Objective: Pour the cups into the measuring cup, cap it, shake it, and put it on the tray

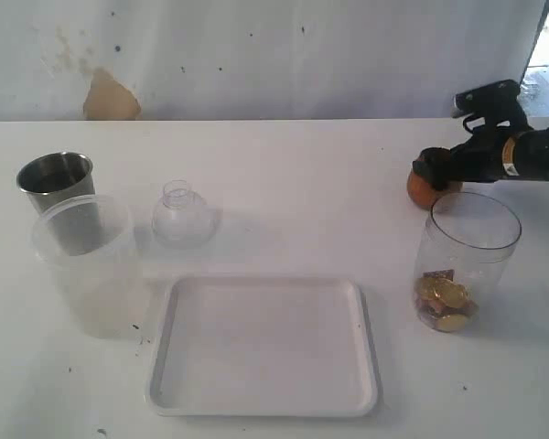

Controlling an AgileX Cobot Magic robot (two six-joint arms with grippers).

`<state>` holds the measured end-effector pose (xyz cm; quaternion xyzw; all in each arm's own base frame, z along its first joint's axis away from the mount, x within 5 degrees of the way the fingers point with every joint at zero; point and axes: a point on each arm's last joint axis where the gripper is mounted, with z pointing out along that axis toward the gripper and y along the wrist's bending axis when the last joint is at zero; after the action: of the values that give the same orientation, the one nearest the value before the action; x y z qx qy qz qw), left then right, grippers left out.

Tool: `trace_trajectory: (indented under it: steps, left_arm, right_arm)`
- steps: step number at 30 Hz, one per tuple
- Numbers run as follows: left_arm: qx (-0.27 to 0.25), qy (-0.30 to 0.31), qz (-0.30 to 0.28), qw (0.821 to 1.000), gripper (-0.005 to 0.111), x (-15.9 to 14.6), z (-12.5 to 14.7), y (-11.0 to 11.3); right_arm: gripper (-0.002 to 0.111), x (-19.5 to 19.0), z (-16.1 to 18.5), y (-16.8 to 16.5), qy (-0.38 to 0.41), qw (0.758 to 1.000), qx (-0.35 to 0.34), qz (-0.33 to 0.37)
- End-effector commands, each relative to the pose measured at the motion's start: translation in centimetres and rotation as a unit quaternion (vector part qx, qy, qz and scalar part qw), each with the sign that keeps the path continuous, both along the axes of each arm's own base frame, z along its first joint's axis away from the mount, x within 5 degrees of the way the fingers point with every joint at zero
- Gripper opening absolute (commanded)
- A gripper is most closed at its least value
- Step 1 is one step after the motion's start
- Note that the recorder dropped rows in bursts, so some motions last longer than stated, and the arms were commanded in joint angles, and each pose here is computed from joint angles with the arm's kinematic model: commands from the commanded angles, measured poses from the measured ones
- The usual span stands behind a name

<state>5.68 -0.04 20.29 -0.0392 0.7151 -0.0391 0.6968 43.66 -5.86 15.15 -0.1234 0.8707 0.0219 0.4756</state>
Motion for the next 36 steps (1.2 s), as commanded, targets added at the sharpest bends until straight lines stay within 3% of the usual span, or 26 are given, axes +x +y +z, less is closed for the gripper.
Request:
trace_trajectory:
  steps: [1,6,10,15,19,21,24,27,31,36]
  left_arm:
    - [-0.003,-0.008,0.001,1.0,0.0,0.0,0.1,0.0]
    - [-0.003,-0.008,0.001,1.0,0.0,0.0,0.1,0.0]
    - [-0.003,-0.008,0.001,1.0,0.0,0.0,0.1,0.0]
    - [-0.003,-0.008,0.001,1.0,0.0,0.0,0.1,0.0]
    - [-0.003,-0.008,0.001,1.0,0.0,0.0,0.1,0.0]
    - [-0.003,-0.008,0.001,1.0,0.0,0.0,0.1,0.0]
    - [-0.003,-0.008,0.001,1.0,0.0,0.0,0.1,0.0]
    - [-0.003,-0.008,0.001,1.0,0.0,0.0,0.1,0.0]
    - [-0.003,-0.008,0.001,1.0,0.0,0.0,0.1,0.0]
    - [-0.003,-0.008,0.001,1.0,0.0,0.0,0.1,0.0]
  right_arm:
    - [0.094,-0.5,2.3,0.0,-0.007,1.0,0.013,0.002]
    - [0.092,-1.4,5.5,0.8,-0.019,0.999,0.041,0.027]
    - [0.082,-2.6,9.1,1.2,-0.031,0.997,0.075,0.012]
    - [0.051,-5.2,14.9,2.1,-0.063,0.989,0.136,0.003]
    - [0.011,-8.3,19.9,3.7,-0.103,0.978,0.172,0.058]
    - [0.0,-9.9,22.0,4.4,-0.124,0.973,0.174,0.088]
    - [0.0,-12.4,24.8,5.2,-0.151,0.965,0.188,0.102]
    - [0.0,-15.6,26.7,5.4,-0.186,0.961,0.192,0.072]
    - [0.0,-20.4,27.7,5.2,-0.243,0.955,0.168,0.008]
    - [0.0,-26.8,27.9,6.3,-0.295,0.942,0.157,0.0]
